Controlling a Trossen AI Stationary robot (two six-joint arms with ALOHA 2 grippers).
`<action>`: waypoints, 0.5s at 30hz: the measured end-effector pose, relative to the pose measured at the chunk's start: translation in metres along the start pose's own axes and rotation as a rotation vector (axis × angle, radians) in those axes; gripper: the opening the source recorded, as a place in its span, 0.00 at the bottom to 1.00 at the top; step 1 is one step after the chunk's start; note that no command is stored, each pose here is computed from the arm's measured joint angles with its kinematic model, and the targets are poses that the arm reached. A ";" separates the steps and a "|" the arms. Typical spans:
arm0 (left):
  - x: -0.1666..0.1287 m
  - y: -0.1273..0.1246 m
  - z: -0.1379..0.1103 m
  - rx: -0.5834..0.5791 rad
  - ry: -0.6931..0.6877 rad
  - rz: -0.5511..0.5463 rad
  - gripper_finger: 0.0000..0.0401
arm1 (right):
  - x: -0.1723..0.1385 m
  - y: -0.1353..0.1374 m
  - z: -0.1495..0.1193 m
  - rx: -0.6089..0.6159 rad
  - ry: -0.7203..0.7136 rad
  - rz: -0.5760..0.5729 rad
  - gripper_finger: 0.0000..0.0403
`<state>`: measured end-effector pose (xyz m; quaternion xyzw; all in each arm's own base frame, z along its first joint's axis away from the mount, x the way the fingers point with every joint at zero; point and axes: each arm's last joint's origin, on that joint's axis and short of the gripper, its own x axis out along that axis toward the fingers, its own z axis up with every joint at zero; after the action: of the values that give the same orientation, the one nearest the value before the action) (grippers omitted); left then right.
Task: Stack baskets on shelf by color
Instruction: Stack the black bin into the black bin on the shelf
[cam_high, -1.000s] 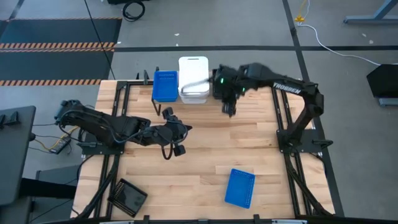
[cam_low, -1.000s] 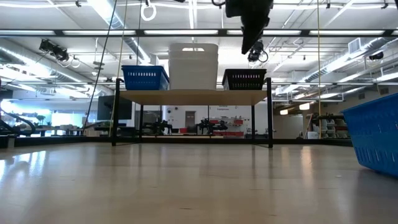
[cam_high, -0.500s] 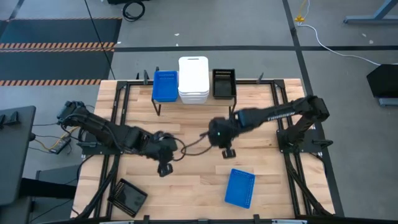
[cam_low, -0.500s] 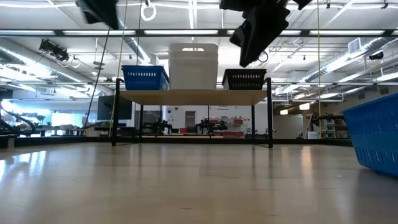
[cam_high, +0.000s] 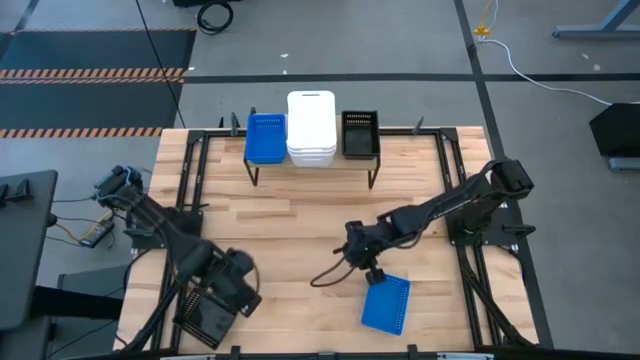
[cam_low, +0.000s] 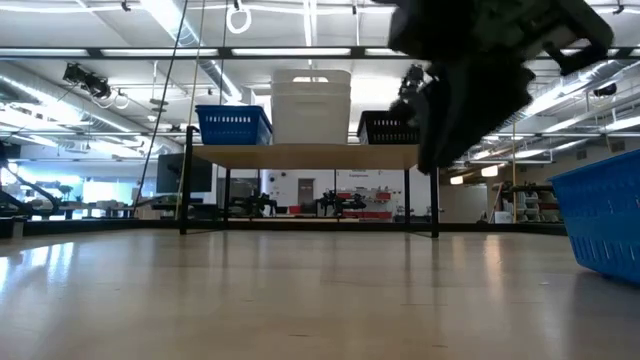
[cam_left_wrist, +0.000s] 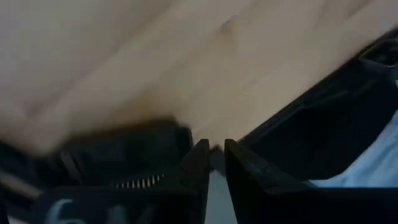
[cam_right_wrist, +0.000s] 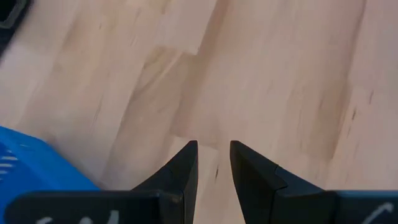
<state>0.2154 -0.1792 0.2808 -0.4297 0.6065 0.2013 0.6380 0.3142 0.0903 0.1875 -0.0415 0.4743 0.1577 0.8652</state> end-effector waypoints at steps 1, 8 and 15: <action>0.003 0.000 -0.006 -0.033 0.015 0.014 0.14 | 0.003 0.001 -0.005 -0.002 0.001 -0.006 0.25; 0.024 -0.009 -0.040 -0.207 0.063 -0.004 0.14 | 0.015 0.002 -0.021 -0.032 -0.041 -0.016 0.25; 0.053 -0.023 -0.054 -0.272 0.090 -0.031 0.14 | 0.016 0.001 -0.020 -0.107 -0.069 -0.021 0.25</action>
<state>0.2102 -0.2489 0.2437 -0.5301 0.5949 0.2524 0.5490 0.3056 0.0900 0.1632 -0.0873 0.4346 0.1750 0.8791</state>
